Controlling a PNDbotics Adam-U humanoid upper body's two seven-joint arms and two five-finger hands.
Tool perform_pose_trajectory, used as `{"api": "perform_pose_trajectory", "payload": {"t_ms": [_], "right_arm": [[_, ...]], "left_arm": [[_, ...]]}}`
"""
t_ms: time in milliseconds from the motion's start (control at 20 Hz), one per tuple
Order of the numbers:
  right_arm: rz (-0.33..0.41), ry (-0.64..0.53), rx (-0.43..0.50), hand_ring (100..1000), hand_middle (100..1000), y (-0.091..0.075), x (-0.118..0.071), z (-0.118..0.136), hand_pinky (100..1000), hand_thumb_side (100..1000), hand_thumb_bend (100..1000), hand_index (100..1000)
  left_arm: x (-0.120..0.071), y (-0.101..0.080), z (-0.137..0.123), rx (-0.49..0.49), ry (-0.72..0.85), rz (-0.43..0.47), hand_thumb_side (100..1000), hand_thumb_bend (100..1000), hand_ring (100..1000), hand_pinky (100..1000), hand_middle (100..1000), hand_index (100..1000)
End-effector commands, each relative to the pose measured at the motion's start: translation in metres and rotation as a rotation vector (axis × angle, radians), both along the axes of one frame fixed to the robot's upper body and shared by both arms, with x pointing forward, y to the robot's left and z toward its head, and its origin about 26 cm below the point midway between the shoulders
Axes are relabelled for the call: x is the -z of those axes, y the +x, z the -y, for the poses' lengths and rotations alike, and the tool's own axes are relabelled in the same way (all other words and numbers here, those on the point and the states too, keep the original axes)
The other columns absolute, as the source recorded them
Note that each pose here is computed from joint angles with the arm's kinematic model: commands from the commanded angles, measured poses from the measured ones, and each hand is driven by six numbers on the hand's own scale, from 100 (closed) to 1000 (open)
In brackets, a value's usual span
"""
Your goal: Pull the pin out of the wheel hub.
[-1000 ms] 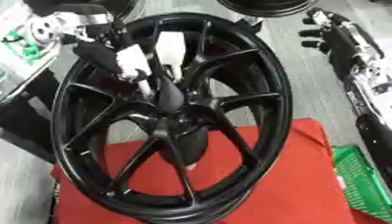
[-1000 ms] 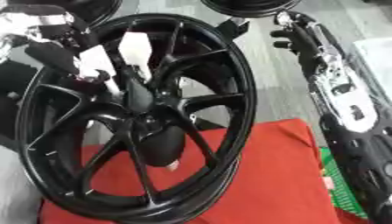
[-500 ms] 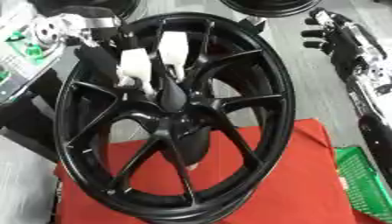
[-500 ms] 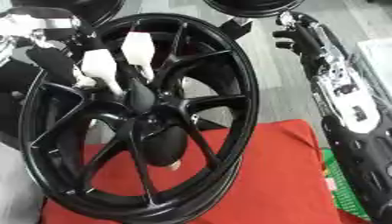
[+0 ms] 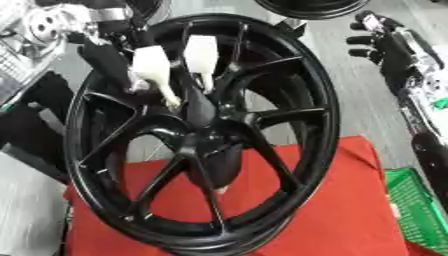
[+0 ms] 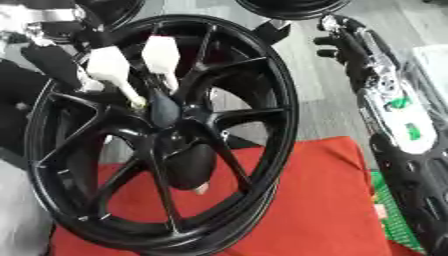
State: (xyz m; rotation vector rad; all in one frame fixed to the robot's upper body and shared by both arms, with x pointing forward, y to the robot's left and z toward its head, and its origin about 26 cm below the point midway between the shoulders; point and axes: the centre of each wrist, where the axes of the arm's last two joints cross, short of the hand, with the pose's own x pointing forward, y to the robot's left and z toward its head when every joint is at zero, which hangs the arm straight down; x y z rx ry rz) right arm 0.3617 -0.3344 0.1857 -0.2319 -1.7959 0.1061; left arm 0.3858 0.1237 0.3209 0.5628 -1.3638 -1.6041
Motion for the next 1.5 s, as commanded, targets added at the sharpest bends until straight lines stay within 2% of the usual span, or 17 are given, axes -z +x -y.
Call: {"api": "perform_pose_trajectory", "payload": {"t_ms": [50,200,350,500,650,800,900,1150,1400,1500], "right_arm": [[0.031,-0.020,0.005,782,804,-0.001,-0.011,0.004,785,639,100,824],[0.037,-0.016,0.010,782,804,-0.002,-0.012,0.005,785,631,100,824],[0.045,-0.009,0.020,782,804,-0.002,-0.013,0.006,785,630,100,823],[0.050,-0.009,0.037,781,804,-0.004,-0.014,0.009,784,631,100,823],[0.059,-0.006,0.052,781,804,-0.005,-0.016,0.013,785,630,100,823],[0.068,-0.002,0.060,782,804,-0.005,-0.018,0.014,786,632,100,824],[0.070,-0.001,0.067,782,805,-0.006,-0.018,0.016,786,633,100,824],[0.078,0.006,0.091,783,806,-0.007,-0.019,0.021,787,633,100,825],[0.091,0.021,0.112,783,806,-0.008,-0.020,0.024,788,633,100,825],[0.094,0.025,0.116,783,806,-0.009,-0.021,0.025,788,633,100,825]], "left_arm": [[-0.030,-0.011,-0.013,-0.018,-0.024,0.100,100,435,766,761,617,372],[-0.050,-0.026,-0.027,-0.012,-0.099,0.195,100,392,754,741,605,355],[-0.071,-0.046,-0.056,-0.032,-0.199,0.289,100,384,754,742,606,352],[-0.077,-0.060,-0.087,-0.082,-0.215,0.324,100,389,756,744,608,353],[-0.076,-0.081,-0.116,-0.113,-0.231,0.364,100,379,750,739,604,348],[-0.068,-0.103,-0.144,-0.171,-0.273,0.415,100,353,746,728,599,342],[-0.057,-0.106,-0.163,-0.247,-0.313,0.427,100,314,744,718,598,341],[-0.020,-0.101,-0.197,-0.430,-0.381,0.388,100,297,744,716,598,341],[0.014,-0.093,-0.218,-0.522,-0.382,0.372,100,247,750,731,609,369],[0.025,-0.088,-0.227,-0.556,-0.389,0.351,100,273,758,747,623,430]]}}
